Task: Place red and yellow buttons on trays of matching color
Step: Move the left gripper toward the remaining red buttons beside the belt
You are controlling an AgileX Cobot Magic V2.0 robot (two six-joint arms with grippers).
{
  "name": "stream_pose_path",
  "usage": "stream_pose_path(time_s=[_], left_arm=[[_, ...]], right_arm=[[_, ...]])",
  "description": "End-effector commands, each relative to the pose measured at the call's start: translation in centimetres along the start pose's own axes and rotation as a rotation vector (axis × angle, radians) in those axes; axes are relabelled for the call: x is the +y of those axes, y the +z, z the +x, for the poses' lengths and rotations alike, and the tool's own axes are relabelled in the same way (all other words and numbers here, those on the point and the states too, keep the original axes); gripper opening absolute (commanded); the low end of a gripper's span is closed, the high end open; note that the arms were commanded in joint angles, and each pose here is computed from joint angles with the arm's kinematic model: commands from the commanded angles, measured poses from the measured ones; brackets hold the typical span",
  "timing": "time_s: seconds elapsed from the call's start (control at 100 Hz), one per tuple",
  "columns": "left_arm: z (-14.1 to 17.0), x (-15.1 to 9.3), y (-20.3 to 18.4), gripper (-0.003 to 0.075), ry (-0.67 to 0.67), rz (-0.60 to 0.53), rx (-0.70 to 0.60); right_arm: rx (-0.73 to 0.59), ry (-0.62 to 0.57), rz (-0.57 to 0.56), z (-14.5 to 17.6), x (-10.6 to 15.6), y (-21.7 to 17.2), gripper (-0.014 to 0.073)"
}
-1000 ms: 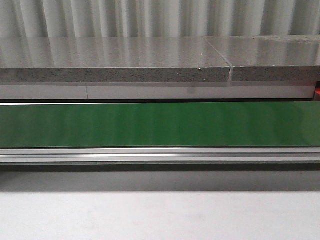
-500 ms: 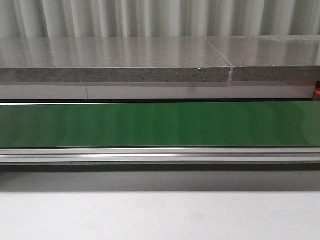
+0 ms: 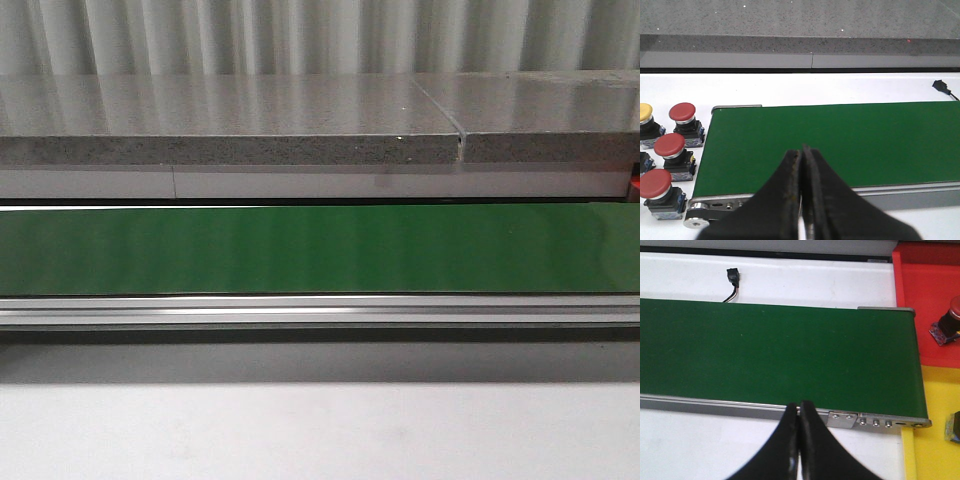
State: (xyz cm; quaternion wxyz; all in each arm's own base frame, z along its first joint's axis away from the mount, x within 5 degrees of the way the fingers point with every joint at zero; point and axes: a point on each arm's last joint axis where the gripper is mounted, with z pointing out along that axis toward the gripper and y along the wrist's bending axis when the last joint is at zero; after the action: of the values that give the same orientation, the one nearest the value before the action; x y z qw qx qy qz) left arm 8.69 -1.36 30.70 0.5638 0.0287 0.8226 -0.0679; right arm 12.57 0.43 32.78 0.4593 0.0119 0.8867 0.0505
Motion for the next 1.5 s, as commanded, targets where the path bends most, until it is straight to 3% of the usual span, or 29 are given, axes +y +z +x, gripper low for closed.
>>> stream_pose_path(time_s=[0.0,0.22,0.31,0.43,0.54,0.77,0.92,1.16,1.49], left_arm=[[-1.3,-0.2,-0.3,0.0106,-0.002,0.021,-0.093],[-1.2,-0.2,-0.3,0.0581,-0.002,0.02,-0.079],[-1.2,-0.2,-0.3,0.0678,-0.002,0.019,-0.075],[-1.1,-0.2,-0.3,0.0668,-0.008,0.018,-0.056],[-1.5,0.0,-0.3,0.0668,-0.097,-0.008,-0.046],[-3.8,2.1,0.9,0.0668,-0.245,-0.247,0.011],[-4.6,3.3,3.1,0.0668,-0.315,-0.335,0.084],[-3.7,6.4,7.3,0.0668,-0.413,-0.461,0.198],[-1.6,9.8,11.8,0.0668,-0.512,-0.531,0.299]], right_arm=[[-0.081,-0.01,0.003,-1.1,0.1,-0.5,-0.012],[-0.081,-0.01,0.003,-1.1,0.1,-0.5,-0.012],[-0.081,-0.01,0.003,-1.1,0.1,-0.5,-0.012],[-0.081,-0.01,0.003,-1.1,0.1,-0.5,-0.012],[-0.081,-0.01,0.003,-1.1,0.1,-0.5,-0.012],[-0.081,-0.01,0.003,-1.1,0.1,-0.5,-0.012],[-0.081,-0.01,0.003,-1.1,0.1,-0.5,-0.012],[-0.081,-0.01,0.003,-1.1,0.1,-0.5,-0.012],[-0.081,-0.01,0.003,-1.1,0.1,-0.5,-0.012]])
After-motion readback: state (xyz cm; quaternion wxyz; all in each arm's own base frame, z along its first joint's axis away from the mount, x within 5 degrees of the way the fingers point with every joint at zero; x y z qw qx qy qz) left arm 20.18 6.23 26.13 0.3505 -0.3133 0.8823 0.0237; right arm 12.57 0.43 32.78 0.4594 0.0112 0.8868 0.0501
